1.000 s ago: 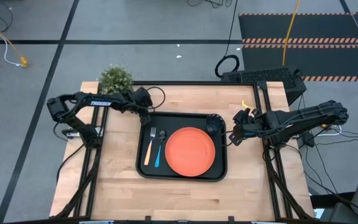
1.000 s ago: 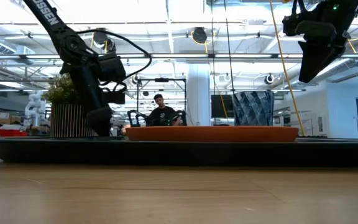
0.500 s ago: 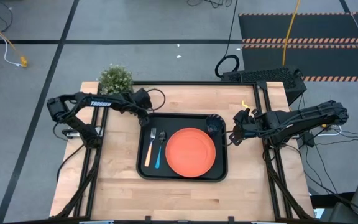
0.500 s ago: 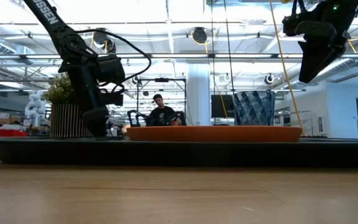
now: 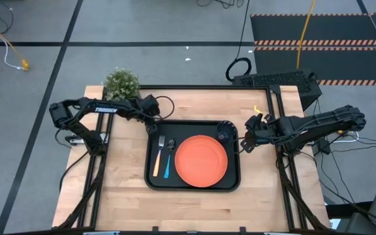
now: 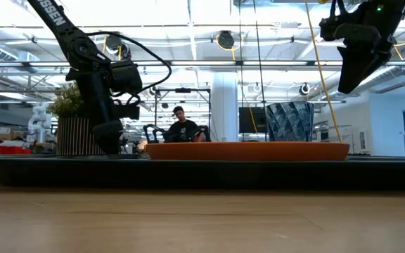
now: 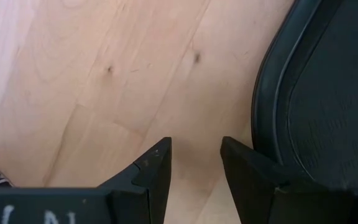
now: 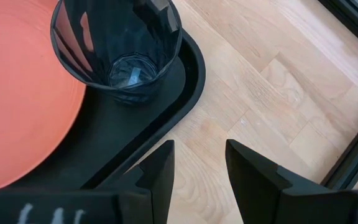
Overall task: Pick and place plate/cup/fork/spoon on tray
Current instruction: Adjust the black tray on the table
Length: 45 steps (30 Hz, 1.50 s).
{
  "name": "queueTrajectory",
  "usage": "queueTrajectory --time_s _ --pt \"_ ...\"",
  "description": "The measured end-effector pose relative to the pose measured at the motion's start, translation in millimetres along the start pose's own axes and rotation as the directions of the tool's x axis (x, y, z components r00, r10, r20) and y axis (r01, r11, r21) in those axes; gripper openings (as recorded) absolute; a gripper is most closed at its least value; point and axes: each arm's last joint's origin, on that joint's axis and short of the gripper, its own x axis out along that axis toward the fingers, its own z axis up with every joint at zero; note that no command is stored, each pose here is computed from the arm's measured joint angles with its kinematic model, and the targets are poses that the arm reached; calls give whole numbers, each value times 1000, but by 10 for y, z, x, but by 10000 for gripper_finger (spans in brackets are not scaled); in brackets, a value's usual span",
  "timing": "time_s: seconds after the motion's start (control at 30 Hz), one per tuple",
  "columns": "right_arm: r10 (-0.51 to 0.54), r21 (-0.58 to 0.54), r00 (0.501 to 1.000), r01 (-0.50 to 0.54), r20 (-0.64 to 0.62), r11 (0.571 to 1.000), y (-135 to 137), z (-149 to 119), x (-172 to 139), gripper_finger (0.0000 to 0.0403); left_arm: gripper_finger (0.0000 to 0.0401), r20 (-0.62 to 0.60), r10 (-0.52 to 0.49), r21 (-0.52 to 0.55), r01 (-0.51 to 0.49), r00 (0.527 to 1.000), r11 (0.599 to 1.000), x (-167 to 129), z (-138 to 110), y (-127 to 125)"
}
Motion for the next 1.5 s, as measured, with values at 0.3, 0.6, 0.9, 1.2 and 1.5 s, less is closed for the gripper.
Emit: queueTrajectory --time_s 0.3,0.6,0.9,1.2,1.5 --pt "0 2 1000 0 0 1000 0 0 0 134 147 -6 -5 -29 5 1000 1000 0 -6 -4" --pt "0 2 1000 0 -1 1000 0 0 0 134 147 -24 -10 -33 9 1000 999 0 -24 -7" --pt "6 10 1000 -6 -8 1000 2 -3 0 134 147 -20 20 -32 -20 1000 999 -73 -26 1" --pt "6 19 1000 -5 -28 1000 0 -29 27 134 147 178 113 -62 -103 978 993 -532 141 70" --pt "3 35 995 0 -99 999 -10 -131 136 134 147 301 189 -123 -159 935 980 -934 95 81"
